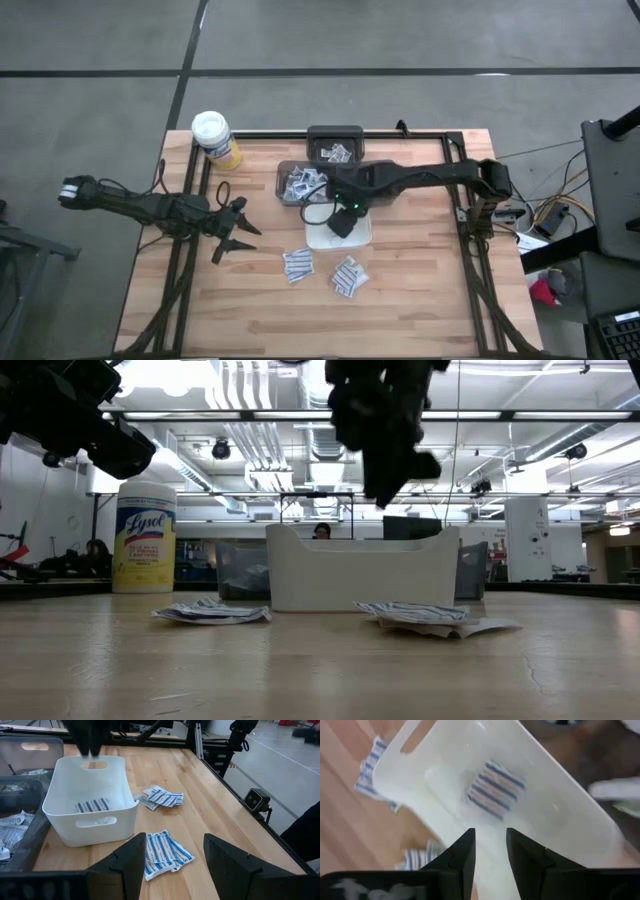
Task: Pick & Place First Aid Supplies
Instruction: Put the blue bandage into the white bin
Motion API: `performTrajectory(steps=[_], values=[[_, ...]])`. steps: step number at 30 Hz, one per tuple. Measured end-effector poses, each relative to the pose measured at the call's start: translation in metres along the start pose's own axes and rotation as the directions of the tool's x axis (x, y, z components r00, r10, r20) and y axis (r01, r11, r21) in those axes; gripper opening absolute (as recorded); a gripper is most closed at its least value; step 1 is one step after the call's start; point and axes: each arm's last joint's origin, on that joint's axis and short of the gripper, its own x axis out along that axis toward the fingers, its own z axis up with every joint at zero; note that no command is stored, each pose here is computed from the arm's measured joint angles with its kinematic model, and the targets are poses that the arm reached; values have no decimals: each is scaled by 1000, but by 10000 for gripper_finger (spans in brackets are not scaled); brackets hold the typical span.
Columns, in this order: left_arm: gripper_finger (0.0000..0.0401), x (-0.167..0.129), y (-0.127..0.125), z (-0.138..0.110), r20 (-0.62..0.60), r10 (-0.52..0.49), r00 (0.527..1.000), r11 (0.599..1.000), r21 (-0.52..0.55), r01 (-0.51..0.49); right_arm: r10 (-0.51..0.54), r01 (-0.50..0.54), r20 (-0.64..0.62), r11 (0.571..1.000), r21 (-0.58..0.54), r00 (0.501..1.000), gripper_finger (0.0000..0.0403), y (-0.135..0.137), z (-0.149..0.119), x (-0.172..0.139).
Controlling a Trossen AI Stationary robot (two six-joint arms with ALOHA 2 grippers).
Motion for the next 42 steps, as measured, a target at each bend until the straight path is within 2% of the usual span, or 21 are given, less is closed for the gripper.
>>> performTrajectory(steps=[7,16,24,32,34,38,42], values=[[197,0,0,0,2,-1,1000,1000,-2,1,-47,46,-95,999,-19,994,96,11,-7,-55],[197,0,0,0,2,-1,1000,1000,-3,1,41,-52,-82,990,-130,996,78,53,-31,-93],[197,0,0,0,2,0,1000,1000,-4,0,81,-107,-112,960,-258,990,67,90,-72,-99],[197,0,0,0,3,-1,1000,1000,-25,1,81,-130,-152,928,-350,985,70,110,-108,-78],[197,0,0,0,2,-1,1000,999,-37,1,78,-125,-158,941,-316,984,72,112,-114,-71],[197,0,0,0,3,-1,1000,998,-59,1,63,-92,-164,981,-172,984,77,111,-121,-54],[197,0,0,0,3,-1,1000,998,-62,1,71,-79,-156,996,-44,985,85,109,-123,-36]])
